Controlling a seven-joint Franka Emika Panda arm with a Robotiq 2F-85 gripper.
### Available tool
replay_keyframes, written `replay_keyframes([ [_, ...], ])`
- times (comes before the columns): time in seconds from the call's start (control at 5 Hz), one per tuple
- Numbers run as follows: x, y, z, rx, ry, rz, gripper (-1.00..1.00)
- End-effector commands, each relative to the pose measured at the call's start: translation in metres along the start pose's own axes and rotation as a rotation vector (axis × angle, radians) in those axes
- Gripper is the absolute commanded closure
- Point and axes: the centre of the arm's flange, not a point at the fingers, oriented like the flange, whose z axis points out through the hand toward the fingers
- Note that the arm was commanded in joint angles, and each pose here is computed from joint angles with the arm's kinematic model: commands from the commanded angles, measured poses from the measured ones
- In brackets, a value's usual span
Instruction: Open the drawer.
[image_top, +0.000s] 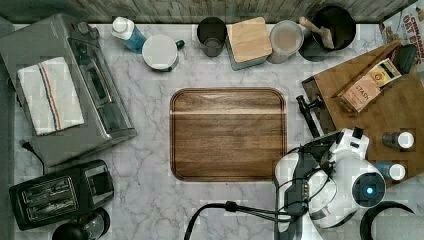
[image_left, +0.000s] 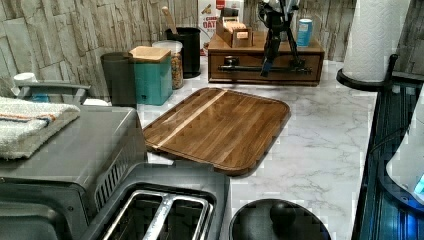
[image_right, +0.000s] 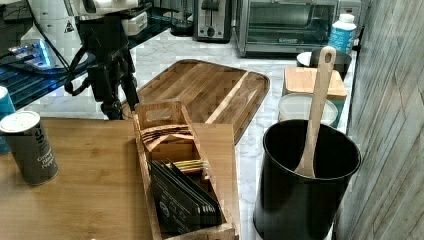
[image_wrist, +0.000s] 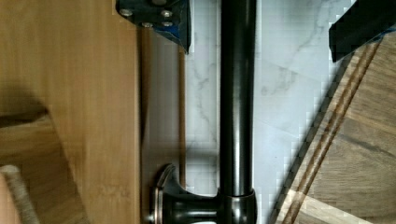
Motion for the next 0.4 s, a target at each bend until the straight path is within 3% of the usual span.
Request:
replay_keyframes([
  [0.2, 0.019, -0.023, 0.013, 0.025, 0.014, -0.004, -1.00],
  [0.4, 0.015, -0.025, 0.025, 0.026, -0.001, -0.019, -1.00],
])
